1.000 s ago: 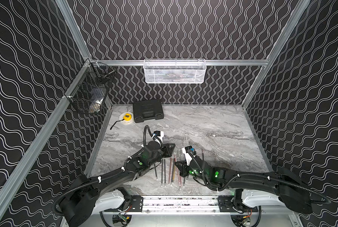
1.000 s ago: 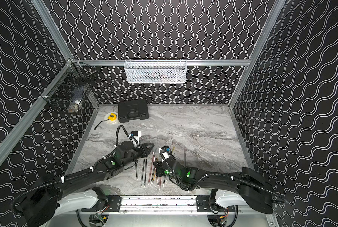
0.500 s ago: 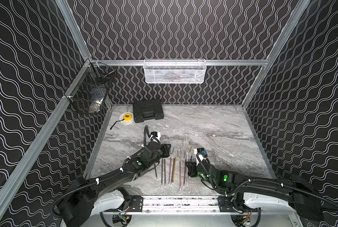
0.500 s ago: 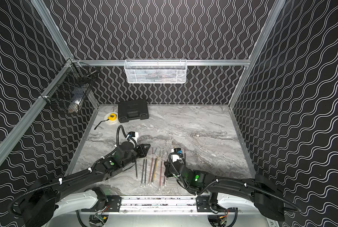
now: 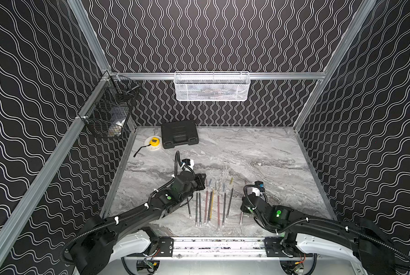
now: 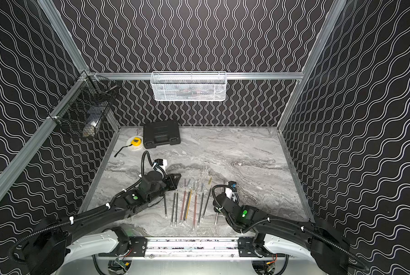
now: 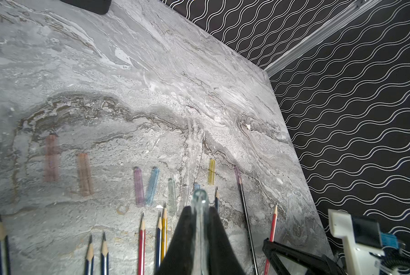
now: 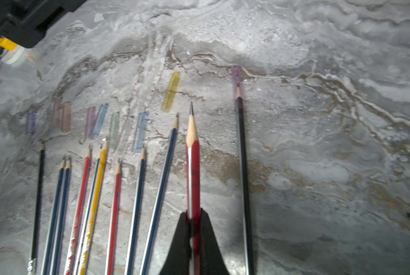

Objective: Remove the protective cover of the pencils
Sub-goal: Place the pencil at the center of the board.

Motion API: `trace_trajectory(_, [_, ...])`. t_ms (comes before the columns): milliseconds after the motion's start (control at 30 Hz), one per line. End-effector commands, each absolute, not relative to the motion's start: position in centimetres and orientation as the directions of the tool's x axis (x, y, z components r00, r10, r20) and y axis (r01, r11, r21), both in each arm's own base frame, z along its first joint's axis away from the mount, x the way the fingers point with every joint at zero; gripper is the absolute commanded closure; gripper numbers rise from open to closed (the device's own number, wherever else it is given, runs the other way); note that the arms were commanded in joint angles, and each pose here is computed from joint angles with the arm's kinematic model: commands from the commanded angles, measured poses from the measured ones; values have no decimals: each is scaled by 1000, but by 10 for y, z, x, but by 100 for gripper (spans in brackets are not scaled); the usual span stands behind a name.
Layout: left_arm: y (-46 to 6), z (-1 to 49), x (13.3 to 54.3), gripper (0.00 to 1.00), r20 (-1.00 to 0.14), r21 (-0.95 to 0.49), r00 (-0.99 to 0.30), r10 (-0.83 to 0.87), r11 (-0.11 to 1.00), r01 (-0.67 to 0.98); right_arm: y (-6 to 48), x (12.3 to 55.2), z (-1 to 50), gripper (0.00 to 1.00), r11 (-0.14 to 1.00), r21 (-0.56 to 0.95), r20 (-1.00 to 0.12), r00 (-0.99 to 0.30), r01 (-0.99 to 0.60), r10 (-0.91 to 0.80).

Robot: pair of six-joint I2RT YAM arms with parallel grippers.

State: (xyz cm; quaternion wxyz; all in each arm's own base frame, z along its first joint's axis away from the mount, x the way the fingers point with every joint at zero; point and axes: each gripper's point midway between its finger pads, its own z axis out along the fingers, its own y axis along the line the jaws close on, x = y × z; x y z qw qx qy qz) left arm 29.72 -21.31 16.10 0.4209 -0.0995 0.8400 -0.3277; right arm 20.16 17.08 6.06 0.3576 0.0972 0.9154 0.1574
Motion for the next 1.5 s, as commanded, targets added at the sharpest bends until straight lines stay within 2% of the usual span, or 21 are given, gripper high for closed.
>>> trace_trajectory(0, [-213,165,300,97,-649,-636,-613,-451,763,112,164,197,48,100,931,351,-589,-747,106,307])
trace_trajectory(1200, [-215,164,298,98,-640,-648,-622,-452,752,121,198,209,10,100,946,308,-488,-837,99,246])
trace_trajectory(1367, [-214,164,297,98,-641,-648,-619,-453,752,122,199,210,8,88,947,307,-480,-843,100,244])
trace_trajectory(1467, [-214,165,297,98,-643,-647,-618,-452,752,123,199,210,7,85,946,307,-478,-843,101,245])
